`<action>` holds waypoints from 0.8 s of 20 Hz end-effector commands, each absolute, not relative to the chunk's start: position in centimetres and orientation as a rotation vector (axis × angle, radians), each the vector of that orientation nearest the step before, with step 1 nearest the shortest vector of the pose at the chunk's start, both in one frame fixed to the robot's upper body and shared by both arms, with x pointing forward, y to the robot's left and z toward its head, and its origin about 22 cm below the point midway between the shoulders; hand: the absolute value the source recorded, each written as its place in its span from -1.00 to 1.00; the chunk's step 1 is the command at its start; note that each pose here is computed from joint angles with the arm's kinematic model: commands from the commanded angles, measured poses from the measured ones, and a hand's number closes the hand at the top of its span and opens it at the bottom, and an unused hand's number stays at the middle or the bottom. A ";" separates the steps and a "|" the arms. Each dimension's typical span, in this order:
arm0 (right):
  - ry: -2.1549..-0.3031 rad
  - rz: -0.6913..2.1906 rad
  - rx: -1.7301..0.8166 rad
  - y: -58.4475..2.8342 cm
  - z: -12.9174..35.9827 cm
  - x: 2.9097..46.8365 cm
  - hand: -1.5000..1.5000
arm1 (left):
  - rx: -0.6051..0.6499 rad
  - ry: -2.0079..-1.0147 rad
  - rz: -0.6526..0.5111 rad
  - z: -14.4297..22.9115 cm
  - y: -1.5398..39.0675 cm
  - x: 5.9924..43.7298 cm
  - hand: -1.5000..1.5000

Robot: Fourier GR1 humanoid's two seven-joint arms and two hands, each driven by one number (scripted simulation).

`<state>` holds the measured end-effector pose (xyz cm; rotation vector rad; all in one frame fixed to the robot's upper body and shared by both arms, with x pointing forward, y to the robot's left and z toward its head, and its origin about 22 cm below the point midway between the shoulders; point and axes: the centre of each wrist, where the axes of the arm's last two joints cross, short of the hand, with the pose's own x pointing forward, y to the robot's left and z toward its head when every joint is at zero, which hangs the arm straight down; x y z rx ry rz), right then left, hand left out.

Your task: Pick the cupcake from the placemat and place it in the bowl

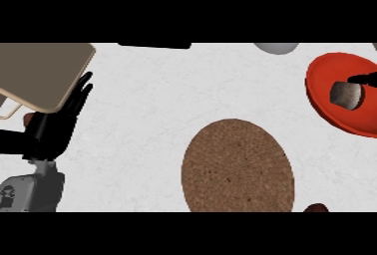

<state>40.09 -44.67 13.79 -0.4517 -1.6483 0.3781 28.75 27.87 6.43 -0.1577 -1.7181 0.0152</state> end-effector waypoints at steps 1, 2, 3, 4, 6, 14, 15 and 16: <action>-1.705 0.190 -0.415 -48.9 14.6 37.3 -1.00 | -0.148 -1.722 0.027 6.0 27.5 28.6 0.00; -1.701 0.167 -0.442 -48.8 13.8 37.2 -1.00 | -0.143 -1.735 0.011 6.4 28.0 28.4 0.00; -1.681 0.143 -0.441 -48.2 15.6 38.1 -1.00 | -0.159 -1.720 0.003 5.9 27.1 28.4 0.00; -1.683 0.129 -0.456 -50.7 15.4 36.0 -1.00 | -0.147 -1.712 0.010 6.8 28.4 28.5 0.00; -1.691 0.105 -0.486 -51.8 16.7 35.3 -1.00 | -0.150 -1.722 0.003 7.3 26.9 29.2 0.00; -1.631 0.093 -0.458 -57.8 16.7 28.5 -1.00 | -0.147 -1.737 0.030 6.4 27.9 28.1 0.00; -1.638 0.082 -0.458 -57.7 15.8 28.4 -1.00 | -0.152 -1.726 0.031 7.2 28.2 28.5 0.00; -1.641 0.104 -0.469 -58.4 15.7 27.4 -1.00 | -0.137 -1.729 0.042 6.0 27.9 28.0 0.00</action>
